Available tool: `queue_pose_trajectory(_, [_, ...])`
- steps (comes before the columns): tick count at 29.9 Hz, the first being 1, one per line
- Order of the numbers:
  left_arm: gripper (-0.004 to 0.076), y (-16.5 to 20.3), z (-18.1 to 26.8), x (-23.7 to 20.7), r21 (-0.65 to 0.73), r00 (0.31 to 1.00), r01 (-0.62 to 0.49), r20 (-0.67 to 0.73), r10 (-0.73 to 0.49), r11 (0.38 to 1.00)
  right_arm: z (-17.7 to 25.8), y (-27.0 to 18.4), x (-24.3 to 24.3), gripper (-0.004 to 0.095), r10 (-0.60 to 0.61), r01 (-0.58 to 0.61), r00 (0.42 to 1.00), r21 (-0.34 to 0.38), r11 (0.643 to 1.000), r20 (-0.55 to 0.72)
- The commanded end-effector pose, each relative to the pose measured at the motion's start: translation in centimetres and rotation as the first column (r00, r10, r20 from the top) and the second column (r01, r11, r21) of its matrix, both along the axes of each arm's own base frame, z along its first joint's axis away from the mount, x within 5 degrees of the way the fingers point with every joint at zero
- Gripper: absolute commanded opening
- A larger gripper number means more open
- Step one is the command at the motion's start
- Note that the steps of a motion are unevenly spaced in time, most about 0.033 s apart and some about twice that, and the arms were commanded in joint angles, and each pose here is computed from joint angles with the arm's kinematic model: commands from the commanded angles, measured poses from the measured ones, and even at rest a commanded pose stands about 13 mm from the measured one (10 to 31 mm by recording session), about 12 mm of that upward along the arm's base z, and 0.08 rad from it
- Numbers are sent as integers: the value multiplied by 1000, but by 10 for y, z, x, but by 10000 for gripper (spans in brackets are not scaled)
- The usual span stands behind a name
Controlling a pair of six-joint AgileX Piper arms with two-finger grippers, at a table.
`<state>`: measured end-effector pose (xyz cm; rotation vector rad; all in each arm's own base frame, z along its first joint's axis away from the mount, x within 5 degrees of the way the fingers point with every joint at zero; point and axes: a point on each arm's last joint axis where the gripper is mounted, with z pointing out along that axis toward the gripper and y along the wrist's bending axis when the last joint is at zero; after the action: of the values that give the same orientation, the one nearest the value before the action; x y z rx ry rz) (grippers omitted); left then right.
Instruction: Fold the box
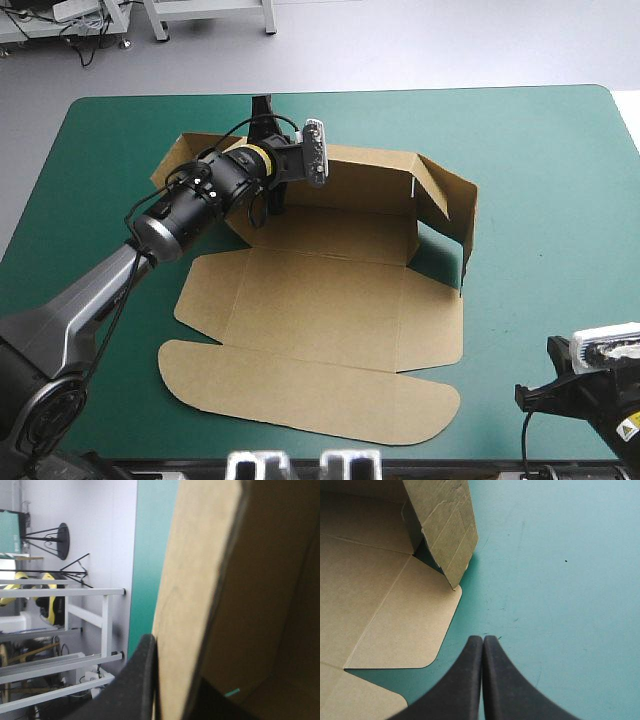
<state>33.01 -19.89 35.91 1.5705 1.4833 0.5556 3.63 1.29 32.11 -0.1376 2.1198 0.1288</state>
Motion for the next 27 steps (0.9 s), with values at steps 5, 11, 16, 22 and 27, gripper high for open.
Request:
queue_pose_trajectory(5, [-9, 4, 10, -3, -116, 981, -18, 192, 40, 993, 58, 0, 43, -13, -19, 17, 991, 17, 1000, 130])
queue_pose_trajectory(11, [-9, 8, -14, -4, -116, 980, -55, 186, 76, 992, 104, 1, 93, -13, -25, 21, 987, 29, 999, 158])
queue_pose_trajectory(16, [-9, 12, -34, -6, -79, 980, -67, 184, 81, 995, 132, 5, 145, -13, 14, -20, 988, 37, 999, 154])
queue_pose_trajectory(22, [-9, 15, -47, -5, -104, 973, -116, 185, 134, 988, 142, 16, 212, -13, 95, -106, 990, 106, 989, 105])
queue_pose_trajectory(27, [-9, 16, -50, -3, -115, 972, -139, 174, 158, 984, 128, 24, 269, -13, 162, -164, 986, 148, 975, 29])
